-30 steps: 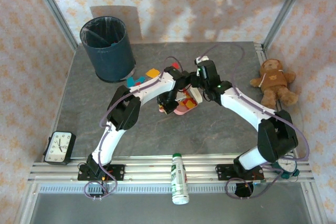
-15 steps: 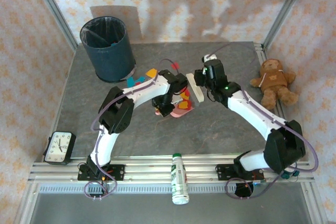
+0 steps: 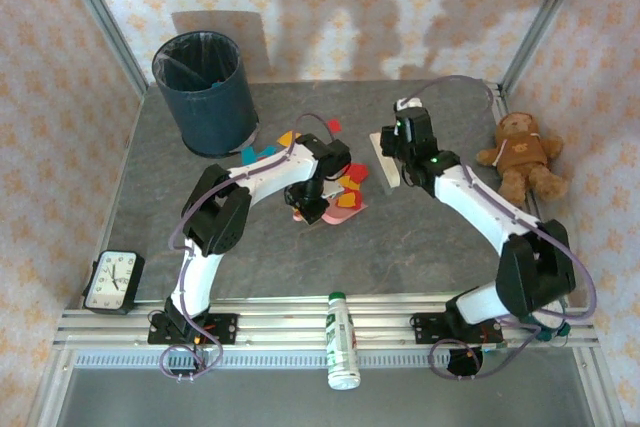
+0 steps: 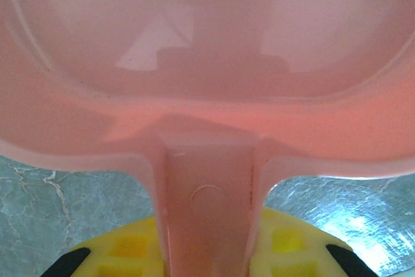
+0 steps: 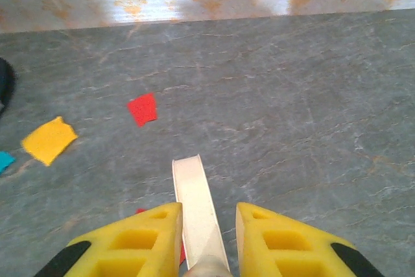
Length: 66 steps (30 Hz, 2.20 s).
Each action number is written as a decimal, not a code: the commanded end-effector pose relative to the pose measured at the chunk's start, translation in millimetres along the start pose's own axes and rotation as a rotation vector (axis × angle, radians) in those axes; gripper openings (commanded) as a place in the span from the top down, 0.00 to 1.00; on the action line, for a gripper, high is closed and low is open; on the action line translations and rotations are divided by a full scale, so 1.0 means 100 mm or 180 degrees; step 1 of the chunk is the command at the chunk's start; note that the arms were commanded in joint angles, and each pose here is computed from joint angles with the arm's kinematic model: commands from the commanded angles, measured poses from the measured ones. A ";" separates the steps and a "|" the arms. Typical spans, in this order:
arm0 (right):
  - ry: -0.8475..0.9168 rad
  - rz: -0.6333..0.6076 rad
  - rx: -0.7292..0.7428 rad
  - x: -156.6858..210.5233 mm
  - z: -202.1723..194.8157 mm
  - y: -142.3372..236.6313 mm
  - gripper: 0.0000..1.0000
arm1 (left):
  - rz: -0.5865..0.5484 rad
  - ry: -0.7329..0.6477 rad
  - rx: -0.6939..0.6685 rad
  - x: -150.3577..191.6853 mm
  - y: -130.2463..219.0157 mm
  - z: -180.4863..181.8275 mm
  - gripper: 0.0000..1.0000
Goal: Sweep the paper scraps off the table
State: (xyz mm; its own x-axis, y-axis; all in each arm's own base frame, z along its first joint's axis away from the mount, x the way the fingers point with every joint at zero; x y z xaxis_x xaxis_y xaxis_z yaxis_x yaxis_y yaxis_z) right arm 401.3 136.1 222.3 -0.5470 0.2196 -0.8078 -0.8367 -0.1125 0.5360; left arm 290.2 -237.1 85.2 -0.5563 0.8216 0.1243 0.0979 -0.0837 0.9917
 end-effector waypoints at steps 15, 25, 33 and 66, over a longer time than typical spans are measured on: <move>0.0689 0.0303 -0.0506 0.11 0.40 -0.30 1.00 | -0.0064 0.0119 0.0070 -0.02 0.03 0.00 1.00; 0.0745 0.0645 -0.0695 0.40 0.52 -0.18 1.00 | -0.0097 0.0152 0.0090 -0.10 0.00 0.01 1.00; 0.0552 0.0773 -0.0907 0.47 0.61 -0.03 1.00 | -0.0113 0.0160 0.0067 -0.13 -0.01 0.03 1.00; -0.0530 -0.0385 -0.0171 -0.16 -0.10 0.69 1.00 | -0.0847 0.0251 -0.0195 -0.10 0.32 0.07 1.00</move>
State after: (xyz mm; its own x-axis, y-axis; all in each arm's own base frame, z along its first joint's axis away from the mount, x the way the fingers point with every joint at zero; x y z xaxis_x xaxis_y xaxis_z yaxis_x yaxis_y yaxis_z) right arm 353.5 137.2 251.3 -0.5400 0.3034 -0.7851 -0.8412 -0.2236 0.4923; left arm 294.6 -245.6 101.6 -0.5992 0.7971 -0.0747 -0.0373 0.0653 0.9972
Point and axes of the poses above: each hand's point on the last joint's axis, 136 mm out from that joint toward the fingers, its own y axis back along the fingers, its own z axis along the line the jaws close on, x = y × z, the point moved 3 cm from there along y, back along the fingers, and after that the axes turned 12 degrees about -y, right-handed, at the moved point
